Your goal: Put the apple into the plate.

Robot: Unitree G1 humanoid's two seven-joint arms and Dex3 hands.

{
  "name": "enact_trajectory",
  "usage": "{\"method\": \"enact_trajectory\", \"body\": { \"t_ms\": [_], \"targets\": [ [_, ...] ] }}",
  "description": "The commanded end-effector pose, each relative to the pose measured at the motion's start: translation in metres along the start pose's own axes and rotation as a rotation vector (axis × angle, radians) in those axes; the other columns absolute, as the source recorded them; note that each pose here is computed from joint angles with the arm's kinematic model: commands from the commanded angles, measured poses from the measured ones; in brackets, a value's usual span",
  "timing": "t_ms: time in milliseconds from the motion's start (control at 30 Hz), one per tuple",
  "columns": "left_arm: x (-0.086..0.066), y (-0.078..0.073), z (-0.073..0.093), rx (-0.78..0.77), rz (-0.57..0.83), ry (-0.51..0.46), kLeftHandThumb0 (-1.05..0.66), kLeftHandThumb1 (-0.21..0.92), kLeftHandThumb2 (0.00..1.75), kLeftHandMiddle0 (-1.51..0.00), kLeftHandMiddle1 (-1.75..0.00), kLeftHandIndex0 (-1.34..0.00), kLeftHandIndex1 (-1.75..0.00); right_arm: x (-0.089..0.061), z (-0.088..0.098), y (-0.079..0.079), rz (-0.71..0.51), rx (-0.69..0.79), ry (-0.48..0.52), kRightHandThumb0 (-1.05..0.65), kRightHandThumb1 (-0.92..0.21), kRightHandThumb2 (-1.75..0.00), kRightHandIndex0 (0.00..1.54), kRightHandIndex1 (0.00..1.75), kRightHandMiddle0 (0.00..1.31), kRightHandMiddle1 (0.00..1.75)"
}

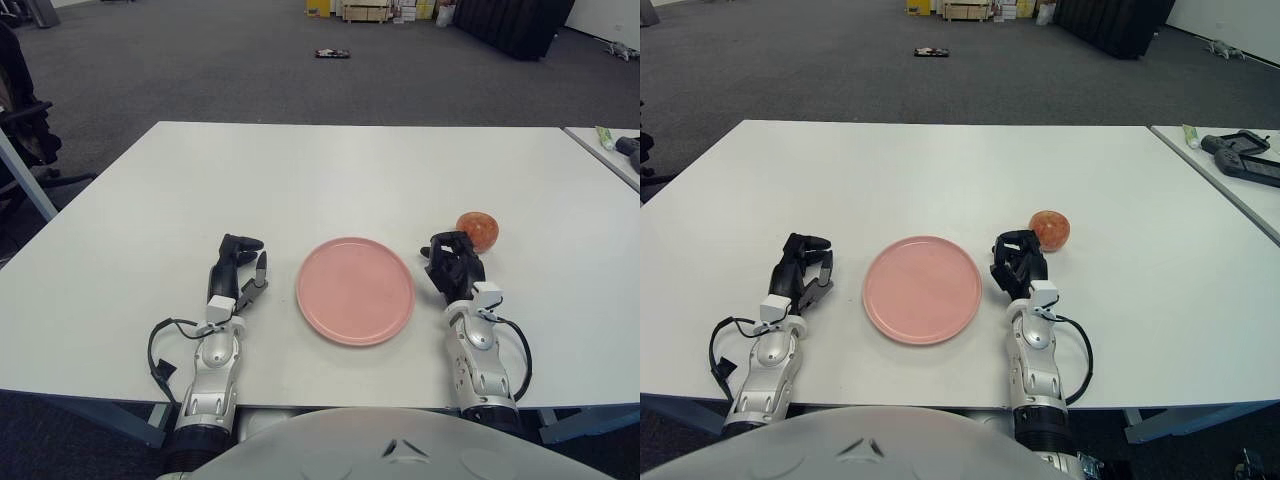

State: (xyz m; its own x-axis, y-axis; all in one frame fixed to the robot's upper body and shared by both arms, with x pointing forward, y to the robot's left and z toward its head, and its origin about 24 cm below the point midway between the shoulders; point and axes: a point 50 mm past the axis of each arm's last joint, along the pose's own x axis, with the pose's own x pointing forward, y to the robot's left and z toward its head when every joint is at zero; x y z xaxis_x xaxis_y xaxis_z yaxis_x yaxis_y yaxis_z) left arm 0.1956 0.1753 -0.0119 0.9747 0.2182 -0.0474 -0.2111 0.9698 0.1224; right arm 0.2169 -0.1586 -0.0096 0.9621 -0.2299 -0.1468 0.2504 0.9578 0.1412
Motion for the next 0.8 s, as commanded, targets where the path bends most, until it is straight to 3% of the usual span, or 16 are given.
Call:
{"method": "enact_trajectory", "body": {
  "t_ms": [0,200,300,333,400,467,600,767],
  "targets": [
    [0.0,0.001,-0.006,0.016,0.001,0.04,-0.36,0.82,0.68,-0.51,-1.47,-0.25,-1.75,-0.005,-0.012,-0.001,-0.009,-0.022,0.045,-0.36,-0.84,-0.64,0.41,1.37,0.24,1.75],
    [0.0,0.001,-0.005,0.018,-0.001,0.044,-0.36,0.82,0.68,-0.51,-1.47,-0.25,-1.75,-0.005,-0.002,0.002,0.007,-0.182,-0.121,-0.35,-0.9,-0.56,0.4,1.31,0.2,1.75],
    [0.0,0.002,-0.006,0.021,0.002,0.046,-0.36,0.82,0.68,-0.51,-1.47,-0.25,-1.75,-0.006,0.001,0.002,0.015,-0.276,-0.213,-0.35,-0.91,-0.54,0.24,1.2,0.19,1.75],
    [0.0,0.002,-0.006,0.022,0.003,0.047,-0.36,0.82,0.67,-0.51,-1.46,-0.25,-1.75,-0.006,0.001,0.002,0.017,-0.296,-0.23,-0.42,-0.89,-0.61,0.16,1.12,0.12,1.52],
    [0.0,0.002,-0.006,0.021,0.007,0.048,-0.36,0.82,0.67,-0.51,-1.46,-0.25,-1.75,-0.007,0.001,-0.001,0.002,-0.418,-0.298,-0.49,-0.82,-0.74,0.08,1.0,0.06,1.28],
    [0.0,0.002,-0.006,0.02,0.01,0.05,-0.36,0.82,0.67,-0.51,-1.47,-0.25,-1.75,-0.007,0.001,-0.003,-0.011,-0.497,-0.348,-0.6,-0.8,-0.77,0.03,0.71,0.02,0.94],
    [0.0,0.002,-0.007,0.022,0.01,0.051,-0.36,0.82,0.67,-0.52,-1.47,-0.25,-1.75,-0.007,0.004,-0.004,-0.096,-0.692,-0.5,-0.68,-0.76,-0.74,0.01,0.38,0.0,0.6],
    [0.0,0.002,-0.007,0.023,0.006,0.048,-0.36,0.83,0.66,-0.53,-1.48,-0.25,-1.75,-0.007,0.005,-0.005,-0.164,-0.792,-0.62,-0.74,-0.7,-0.71,0.0,0.08,0.0,0.25]
  ]
}}
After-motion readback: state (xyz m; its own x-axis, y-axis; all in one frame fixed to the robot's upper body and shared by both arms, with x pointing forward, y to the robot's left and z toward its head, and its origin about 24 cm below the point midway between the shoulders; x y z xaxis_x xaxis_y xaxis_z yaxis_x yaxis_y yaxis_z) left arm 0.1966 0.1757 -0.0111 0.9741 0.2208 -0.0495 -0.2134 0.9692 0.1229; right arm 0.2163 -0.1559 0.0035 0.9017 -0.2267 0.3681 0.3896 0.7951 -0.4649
